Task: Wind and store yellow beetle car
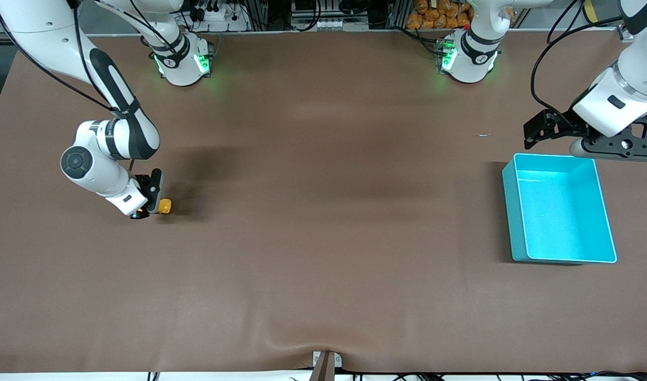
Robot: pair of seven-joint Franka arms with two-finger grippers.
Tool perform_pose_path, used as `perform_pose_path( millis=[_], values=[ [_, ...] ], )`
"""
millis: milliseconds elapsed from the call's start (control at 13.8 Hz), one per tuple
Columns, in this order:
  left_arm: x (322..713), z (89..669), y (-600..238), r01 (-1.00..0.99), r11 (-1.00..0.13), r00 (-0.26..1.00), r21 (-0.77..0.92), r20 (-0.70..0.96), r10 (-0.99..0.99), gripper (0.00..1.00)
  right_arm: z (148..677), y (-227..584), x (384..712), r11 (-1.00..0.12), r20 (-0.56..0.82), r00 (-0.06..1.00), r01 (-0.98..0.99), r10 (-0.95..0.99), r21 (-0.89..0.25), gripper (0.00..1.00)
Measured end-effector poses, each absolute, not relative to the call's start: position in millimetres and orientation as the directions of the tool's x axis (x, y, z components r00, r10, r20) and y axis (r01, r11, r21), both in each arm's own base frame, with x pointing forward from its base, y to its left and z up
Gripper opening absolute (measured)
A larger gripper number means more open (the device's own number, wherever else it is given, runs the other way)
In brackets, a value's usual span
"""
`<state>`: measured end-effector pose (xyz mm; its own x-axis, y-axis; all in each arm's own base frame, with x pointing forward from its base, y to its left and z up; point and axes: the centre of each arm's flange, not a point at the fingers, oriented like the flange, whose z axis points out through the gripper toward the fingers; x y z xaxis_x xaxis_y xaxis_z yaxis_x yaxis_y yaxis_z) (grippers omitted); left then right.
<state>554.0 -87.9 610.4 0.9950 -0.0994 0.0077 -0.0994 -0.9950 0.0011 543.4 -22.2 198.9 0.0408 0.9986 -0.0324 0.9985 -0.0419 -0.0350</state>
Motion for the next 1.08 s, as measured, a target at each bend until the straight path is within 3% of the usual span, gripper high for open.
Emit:
perform_pose_path(
  millis=[1084],
  values=[
    [553.7, 610.3, -89.8, -0.103, -0.995, 0.995, 0.001, 0.008, -0.103, 1.0, 198.5, -91.3, 538.4, -0.048, -0.029, 0.047, 0.998, 0.998, -0.028, 0.41]
  ],
)
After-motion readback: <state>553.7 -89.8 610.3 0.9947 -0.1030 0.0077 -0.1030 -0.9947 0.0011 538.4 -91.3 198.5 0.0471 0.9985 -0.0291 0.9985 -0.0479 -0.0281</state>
